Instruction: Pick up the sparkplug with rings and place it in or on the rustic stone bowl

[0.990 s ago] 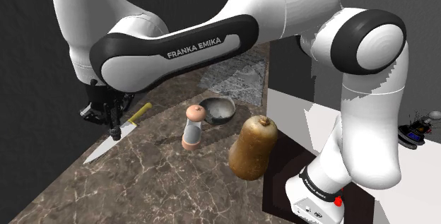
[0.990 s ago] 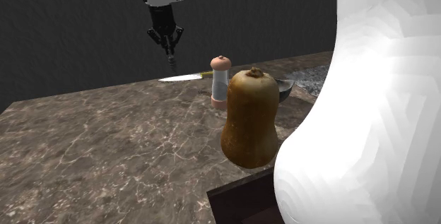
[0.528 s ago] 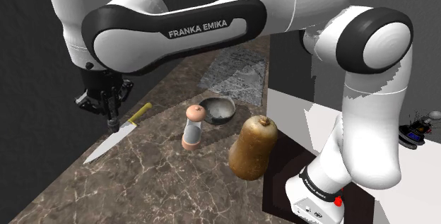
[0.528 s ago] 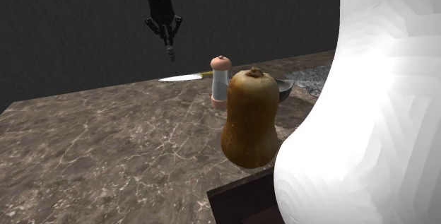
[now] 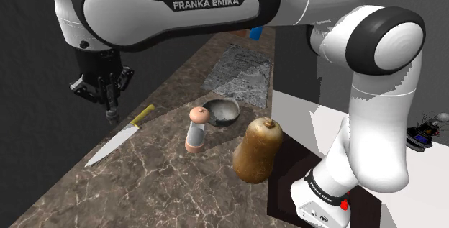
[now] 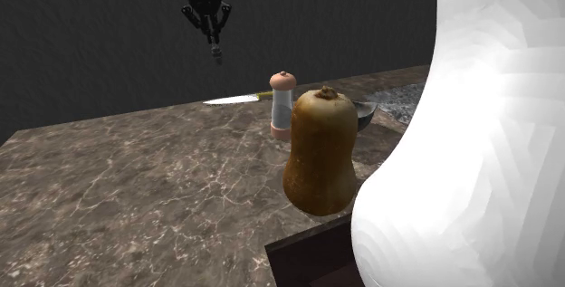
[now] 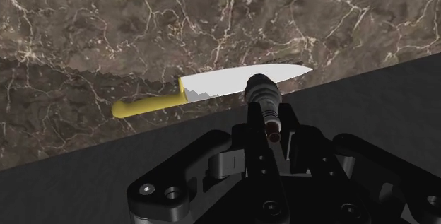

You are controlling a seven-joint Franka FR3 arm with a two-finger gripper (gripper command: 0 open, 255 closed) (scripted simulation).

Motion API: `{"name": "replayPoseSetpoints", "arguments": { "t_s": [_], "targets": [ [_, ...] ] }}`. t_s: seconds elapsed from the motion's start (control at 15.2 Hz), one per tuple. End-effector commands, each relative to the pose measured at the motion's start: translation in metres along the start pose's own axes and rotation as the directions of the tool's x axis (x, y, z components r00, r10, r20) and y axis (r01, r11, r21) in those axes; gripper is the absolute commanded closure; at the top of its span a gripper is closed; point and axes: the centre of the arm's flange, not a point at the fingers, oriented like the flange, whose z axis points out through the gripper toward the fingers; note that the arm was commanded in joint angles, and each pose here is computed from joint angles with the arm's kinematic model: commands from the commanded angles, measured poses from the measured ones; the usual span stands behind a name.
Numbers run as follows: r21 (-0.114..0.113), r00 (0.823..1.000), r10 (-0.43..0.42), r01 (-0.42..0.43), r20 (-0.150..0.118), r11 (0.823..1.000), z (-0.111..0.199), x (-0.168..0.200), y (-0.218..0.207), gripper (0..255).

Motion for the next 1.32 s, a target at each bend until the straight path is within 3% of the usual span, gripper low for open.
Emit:
{"name": "replayPoseSetpoints", "arguments": {
  "t_s": [0.0,1.25],
  "targets": [
    [0.000,1.000,0.000,0.000,0.000,1.000,-0.011,-0.001,0.001,255],
    [0.000,1.000,0.000,0.000,0.000,1.000,-0.033,-0.075,0.226,255]
  ]
}}
